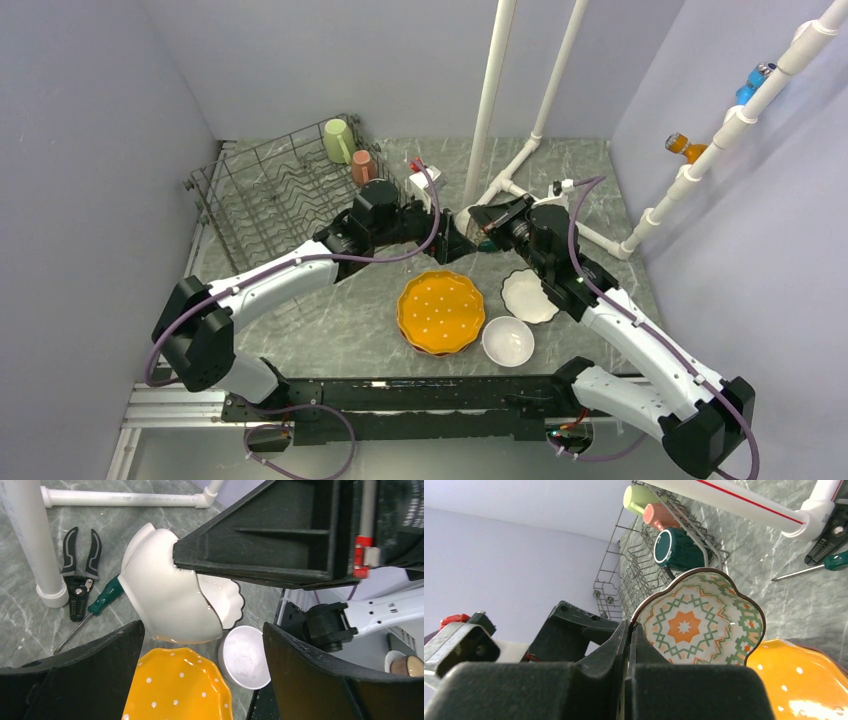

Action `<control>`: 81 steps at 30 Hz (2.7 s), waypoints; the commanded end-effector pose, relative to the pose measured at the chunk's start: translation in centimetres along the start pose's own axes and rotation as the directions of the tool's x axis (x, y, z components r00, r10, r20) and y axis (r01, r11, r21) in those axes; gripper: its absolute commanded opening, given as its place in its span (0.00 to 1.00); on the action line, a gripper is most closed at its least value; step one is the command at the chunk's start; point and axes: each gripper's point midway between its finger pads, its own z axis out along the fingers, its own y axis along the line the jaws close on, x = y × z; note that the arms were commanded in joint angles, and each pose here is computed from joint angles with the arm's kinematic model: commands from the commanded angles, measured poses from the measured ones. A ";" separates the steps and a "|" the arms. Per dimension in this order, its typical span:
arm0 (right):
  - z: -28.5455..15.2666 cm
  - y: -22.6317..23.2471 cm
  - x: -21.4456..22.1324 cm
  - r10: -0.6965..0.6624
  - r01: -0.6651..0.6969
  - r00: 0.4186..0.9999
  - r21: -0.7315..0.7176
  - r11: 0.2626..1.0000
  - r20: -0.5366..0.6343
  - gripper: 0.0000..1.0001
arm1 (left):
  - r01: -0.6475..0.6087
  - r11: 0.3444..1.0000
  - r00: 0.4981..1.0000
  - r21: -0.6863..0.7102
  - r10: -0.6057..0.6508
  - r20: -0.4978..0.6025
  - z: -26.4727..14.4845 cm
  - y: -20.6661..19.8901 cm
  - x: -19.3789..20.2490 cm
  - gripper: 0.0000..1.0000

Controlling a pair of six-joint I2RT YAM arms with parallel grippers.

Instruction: Load the mixed dishes into the dish rack

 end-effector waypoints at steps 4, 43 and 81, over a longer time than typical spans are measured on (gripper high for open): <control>-0.2 3.5 -0.6 0.056 -0.055 0.998 -0.127 0.990 0.004 0.00 | -0.035 0.998 0.999 -0.053 0.036 0.029 0.3 0.6 -1.5 0.87; 0.8 2.3 0.9 0.057 -0.061 0.998 -0.130 0.990 -0.038 0.10 | -0.110 0.940 0.991 -0.324 0.130 0.041 -2.7 4.3 -3.2 0.00; -2.3 -0.1 -2.4 -0.301 0.302 0.950 0.004 0.953 0.085 0.42 | -0.088 -0.115 0.970 -0.989 0.215 -0.111 -30.8 26.7 -10.6 0.00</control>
